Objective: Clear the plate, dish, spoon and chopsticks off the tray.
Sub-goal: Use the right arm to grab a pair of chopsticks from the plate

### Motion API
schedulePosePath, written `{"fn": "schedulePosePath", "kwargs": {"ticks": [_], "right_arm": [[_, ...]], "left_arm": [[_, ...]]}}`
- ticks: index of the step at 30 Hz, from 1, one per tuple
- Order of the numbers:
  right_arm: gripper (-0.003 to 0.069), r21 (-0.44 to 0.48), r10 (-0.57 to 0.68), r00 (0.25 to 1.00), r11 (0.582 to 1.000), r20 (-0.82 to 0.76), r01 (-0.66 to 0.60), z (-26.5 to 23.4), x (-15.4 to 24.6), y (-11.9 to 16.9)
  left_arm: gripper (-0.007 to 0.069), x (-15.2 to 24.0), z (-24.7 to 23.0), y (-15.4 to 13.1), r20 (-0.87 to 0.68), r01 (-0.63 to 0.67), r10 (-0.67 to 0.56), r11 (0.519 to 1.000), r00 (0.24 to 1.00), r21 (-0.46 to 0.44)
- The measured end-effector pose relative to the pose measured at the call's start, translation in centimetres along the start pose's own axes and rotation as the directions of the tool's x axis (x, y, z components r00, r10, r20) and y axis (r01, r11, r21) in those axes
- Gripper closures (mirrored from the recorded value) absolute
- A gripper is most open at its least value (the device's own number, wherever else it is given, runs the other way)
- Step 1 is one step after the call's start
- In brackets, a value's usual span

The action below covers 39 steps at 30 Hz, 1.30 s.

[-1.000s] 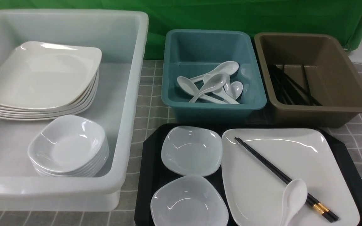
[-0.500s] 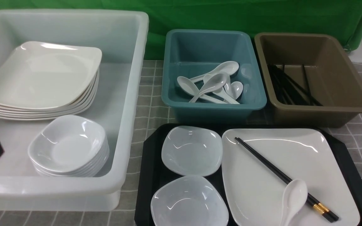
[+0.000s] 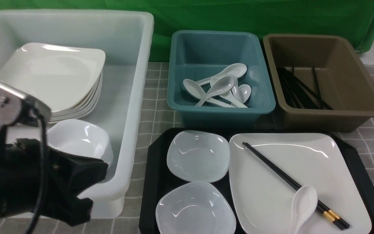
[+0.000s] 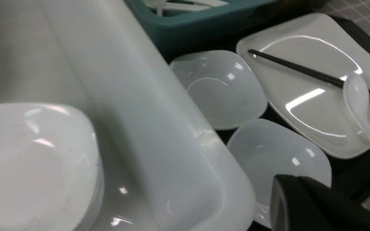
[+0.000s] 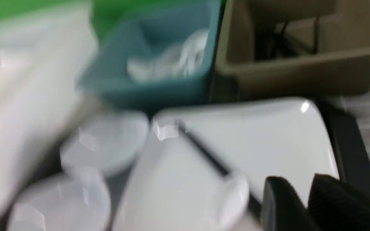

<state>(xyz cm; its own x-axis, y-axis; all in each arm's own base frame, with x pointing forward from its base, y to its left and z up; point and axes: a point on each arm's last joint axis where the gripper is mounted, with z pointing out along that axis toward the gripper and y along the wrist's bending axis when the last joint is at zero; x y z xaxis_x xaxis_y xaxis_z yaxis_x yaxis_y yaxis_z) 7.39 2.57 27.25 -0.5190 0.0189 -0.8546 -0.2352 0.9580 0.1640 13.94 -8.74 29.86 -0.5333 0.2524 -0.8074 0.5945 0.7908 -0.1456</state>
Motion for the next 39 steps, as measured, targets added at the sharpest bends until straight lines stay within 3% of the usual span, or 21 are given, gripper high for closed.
{"fn": "schedulePosePath", "kwargs": {"ticks": [1, 2, 5, 7, 9, 14, 22, 28, 39], "right_arm": [[0.0488, -0.008, -0.049, 0.998, 0.999, -0.051, 0.048, 0.0, -1.1, 0.3], [0.0488, -0.024, -0.147, 0.966, 0.989, -0.212, 0.145, 1.0, -2.3, 0.8], [0.0472, -0.097, -0.309, 0.817, 0.949, -0.487, 0.302, 4.3, -5.0, 1.7], [0.0461, -0.115, -0.333, 0.785, 0.94, -0.522, 0.321, 5.3, -5.5, 1.8], [0.0404, -0.158, -0.363, 0.684, 0.925, -0.633, 0.344, 9.2, -5.7, 1.8], [0.0322, -0.147, -0.293, 0.577, 0.947, -0.762, 0.286, 14.7, -4.6, 0.1], [0.0244, -0.187, -0.273, 0.522, 0.959, -0.808, 0.212, 19.7, -2.9, -1.1], [0.0231, -0.216, -0.301, 0.474, 0.95, -0.827, 0.225, 21.4, -1.5, -1.5], [0.0248, -0.238, -0.353, 0.508, 0.93, -0.786, 0.279, 22.6, -1.4, -1.8]], "left_arm": [[0.062, 0.0, 0.2, -0.1, -0.004, -0.006, 0.006, 1.0, 1.0, 0.008], [0.062, -0.2, 0.8, -0.6, -0.016, -0.035, 0.036, 0.999, 0.999, 0.032], [0.062, -0.7, 0.9, -1.5, 0.008, -0.072, 0.071, 0.995, 0.997, 0.067], [0.062, -0.8, 0.7, -1.7, 0.022, -0.079, 0.077, 0.994, 0.997, 0.07], [0.062, -0.9, -0.3, -2.0, 0.067, -0.095, 0.091, 0.993, 0.994, 0.074], [0.062, -1.0, -3.1, -2.5, 0.176, -0.119, 0.105, 0.99, 0.979, 0.07], [0.062, -0.4, -5.7, -2.9, 0.274, -0.131, 0.108, 0.989, 0.956, 0.068], [0.062, -0.3, -6.1, -3.1, 0.278, -0.135, 0.11, 0.988, 0.954, 0.072], [0.062, -0.2, -6.1, -3.1, 0.271, -0.134, 0.108, 0.988, 0.956, 0.078]]}}
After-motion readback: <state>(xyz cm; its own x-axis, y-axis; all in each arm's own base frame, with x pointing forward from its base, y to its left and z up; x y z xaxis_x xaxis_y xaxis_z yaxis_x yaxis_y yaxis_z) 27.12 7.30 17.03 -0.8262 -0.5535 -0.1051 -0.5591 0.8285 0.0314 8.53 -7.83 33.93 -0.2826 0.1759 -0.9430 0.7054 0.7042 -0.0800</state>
